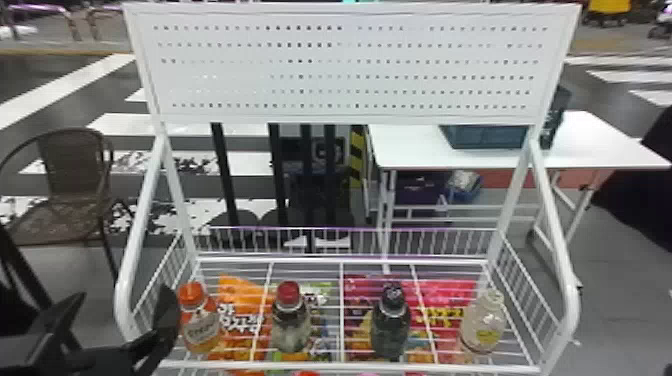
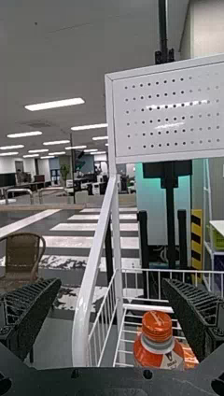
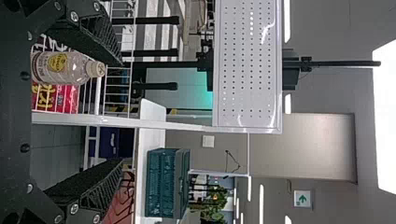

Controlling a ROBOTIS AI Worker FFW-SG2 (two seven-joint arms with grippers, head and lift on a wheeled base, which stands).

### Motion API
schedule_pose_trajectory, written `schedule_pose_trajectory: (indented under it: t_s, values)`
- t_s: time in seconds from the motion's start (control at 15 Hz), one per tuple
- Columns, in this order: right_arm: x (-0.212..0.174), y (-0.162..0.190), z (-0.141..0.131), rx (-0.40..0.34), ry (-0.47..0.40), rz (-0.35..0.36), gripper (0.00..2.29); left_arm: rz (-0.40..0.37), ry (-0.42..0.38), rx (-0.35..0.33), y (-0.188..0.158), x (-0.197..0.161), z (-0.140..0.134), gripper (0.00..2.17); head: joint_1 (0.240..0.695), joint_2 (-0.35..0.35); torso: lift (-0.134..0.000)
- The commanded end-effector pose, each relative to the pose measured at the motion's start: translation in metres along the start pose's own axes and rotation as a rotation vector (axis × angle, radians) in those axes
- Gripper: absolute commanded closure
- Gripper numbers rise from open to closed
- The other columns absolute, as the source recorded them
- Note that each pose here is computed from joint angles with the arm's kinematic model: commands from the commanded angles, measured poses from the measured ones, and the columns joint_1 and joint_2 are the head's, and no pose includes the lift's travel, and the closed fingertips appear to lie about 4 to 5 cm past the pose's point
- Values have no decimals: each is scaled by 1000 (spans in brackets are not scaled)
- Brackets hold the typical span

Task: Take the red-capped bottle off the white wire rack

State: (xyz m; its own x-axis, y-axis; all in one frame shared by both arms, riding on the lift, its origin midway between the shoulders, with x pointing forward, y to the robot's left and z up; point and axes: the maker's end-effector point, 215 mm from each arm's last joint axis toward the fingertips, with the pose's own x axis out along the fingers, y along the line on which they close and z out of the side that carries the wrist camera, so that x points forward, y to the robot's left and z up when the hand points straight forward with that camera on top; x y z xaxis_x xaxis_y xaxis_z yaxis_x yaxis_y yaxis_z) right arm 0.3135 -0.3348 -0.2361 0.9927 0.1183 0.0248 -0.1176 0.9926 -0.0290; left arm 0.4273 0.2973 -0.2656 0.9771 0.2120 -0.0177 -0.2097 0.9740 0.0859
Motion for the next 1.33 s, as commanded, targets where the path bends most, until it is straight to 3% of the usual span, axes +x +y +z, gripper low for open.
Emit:
schedule_pose_trajectory:
  t_s: [0.0, 0.73, 0.87, 1.07, 1.27]
  values:
    - [-1, -2, -3, 1, 4, -7, 171, -4, -2, -1, -2, 0, 0, 83, 499, 0, 0]
    - [1, -1, -5, 5, 0, -3, 171, -2, -1, 4, -12, -9, 0, 80, 499, 0, 0]
    - [1, -2, -6, 5, 1, -5, 171, -37, 3, -17, -36, -24, -8, 80, 499, 0, 0]
    - [2, -1, -6, 9, -1, -4, 171, -108, -5, -52, -102, -51, -43, 80, 499, 0, 0]
    - [3, 7, -8, 15, -1, 6, 171, -134, -61, -181, -156, -67, -63, 80, 499, 0, 0]
